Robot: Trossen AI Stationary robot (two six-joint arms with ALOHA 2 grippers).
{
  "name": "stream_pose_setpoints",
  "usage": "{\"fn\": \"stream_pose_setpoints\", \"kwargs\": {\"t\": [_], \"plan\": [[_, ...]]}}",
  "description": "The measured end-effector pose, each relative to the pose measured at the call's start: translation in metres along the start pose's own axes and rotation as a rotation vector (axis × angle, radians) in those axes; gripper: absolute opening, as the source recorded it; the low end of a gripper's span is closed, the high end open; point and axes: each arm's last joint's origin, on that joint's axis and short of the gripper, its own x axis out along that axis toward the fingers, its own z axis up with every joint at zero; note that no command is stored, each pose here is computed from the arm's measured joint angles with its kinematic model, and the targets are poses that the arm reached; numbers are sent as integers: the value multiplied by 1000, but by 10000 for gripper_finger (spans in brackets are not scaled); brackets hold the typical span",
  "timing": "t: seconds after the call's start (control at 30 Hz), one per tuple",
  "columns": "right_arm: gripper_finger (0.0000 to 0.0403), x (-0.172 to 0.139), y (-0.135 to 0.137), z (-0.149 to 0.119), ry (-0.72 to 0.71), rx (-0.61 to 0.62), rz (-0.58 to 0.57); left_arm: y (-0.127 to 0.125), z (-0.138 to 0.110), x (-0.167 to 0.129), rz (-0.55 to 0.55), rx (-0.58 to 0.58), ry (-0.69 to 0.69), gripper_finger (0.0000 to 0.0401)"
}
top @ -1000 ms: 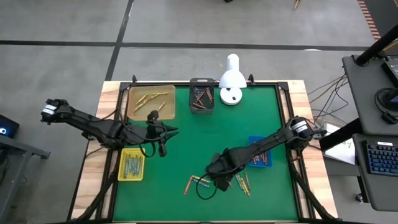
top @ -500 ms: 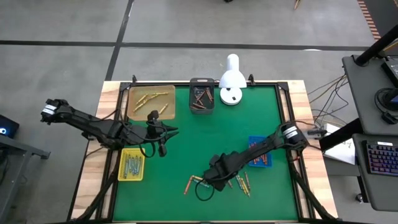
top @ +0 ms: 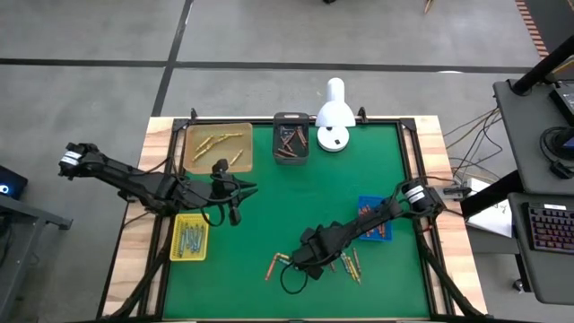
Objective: Sort crayons
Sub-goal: Put the brown crayon into the black bin
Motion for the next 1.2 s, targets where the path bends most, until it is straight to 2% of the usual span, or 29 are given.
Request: {"fn": "stream_pose_setpoints", "kwargs": {"t": [0.13,0.37,0.6,0.7,0.97,1.2], "plan": [[18,-1,1,1,-18,-15,16,0,1,1,20,-7,-11,55],[13,-12,0,1,-53,-39,36,-4,-6,10,34,-19,21,55],[12,-57,-9,4,-256,-51,84,-12,-15,19,38,-53,65,55],[12,-73,-19,9,-361,-87,50,-17,-18,19,19,-51,71,55],[12,-119,-52,57,-771,-163,-81,-33,-26,7,-48,-77,117,55],[12,-127,-96,134,-1093,-184,-178,-39,-32,0,-70,-106,156,55]]}}
